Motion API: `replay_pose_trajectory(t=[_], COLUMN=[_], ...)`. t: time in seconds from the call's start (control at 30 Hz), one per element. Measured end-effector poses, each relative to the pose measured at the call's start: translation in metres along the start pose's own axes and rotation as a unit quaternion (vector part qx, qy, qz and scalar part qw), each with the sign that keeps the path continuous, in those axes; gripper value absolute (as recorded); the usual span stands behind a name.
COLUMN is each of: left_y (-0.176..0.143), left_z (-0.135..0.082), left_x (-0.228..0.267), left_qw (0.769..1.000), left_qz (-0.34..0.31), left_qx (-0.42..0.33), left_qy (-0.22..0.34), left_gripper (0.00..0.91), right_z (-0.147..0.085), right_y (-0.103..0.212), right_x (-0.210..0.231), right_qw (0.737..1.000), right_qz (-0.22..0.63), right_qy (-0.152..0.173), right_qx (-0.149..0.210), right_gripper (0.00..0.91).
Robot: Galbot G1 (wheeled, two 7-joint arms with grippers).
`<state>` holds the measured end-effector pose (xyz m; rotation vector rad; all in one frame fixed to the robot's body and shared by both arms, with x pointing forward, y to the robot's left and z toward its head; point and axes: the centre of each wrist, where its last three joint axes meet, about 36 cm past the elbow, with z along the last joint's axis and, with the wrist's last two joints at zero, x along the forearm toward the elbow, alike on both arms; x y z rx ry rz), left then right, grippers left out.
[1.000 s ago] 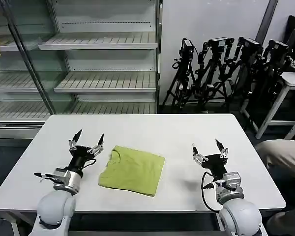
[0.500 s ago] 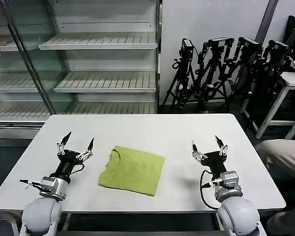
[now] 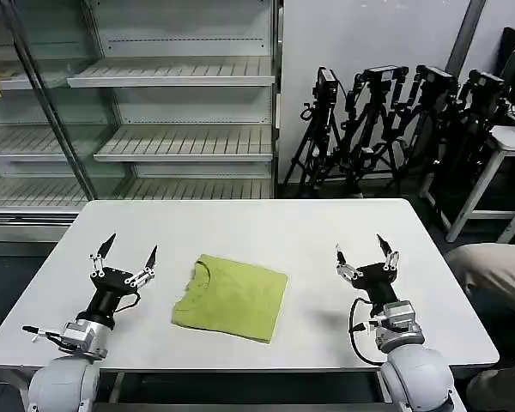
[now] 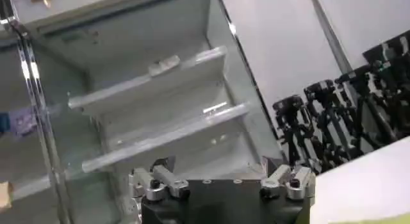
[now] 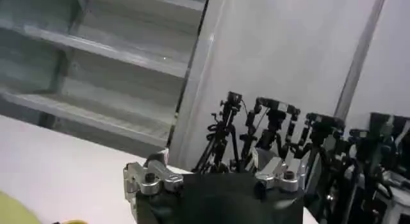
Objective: Fold and organize the clothes.
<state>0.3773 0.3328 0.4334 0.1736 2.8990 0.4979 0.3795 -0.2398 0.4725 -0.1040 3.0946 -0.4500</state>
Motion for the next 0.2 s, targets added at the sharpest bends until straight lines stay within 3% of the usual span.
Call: replay_pose_trajectory(t=[0.2], left_y=[-0.008], left_z=[-0.0021], left_x=[-0.0039], left_qw=[1.0], left_qz=[0.003], left_qx=[-0.008], left_qy=[-0.018], left_gripper=[0.907], right_z=[0.0035], right_y=[-0.0018], right_x=[0.0035], right_qw=[1.0], right_qz=[0.007], right_qy=[-0.004], right_qx=[0.007], right_gripper=[0.907])
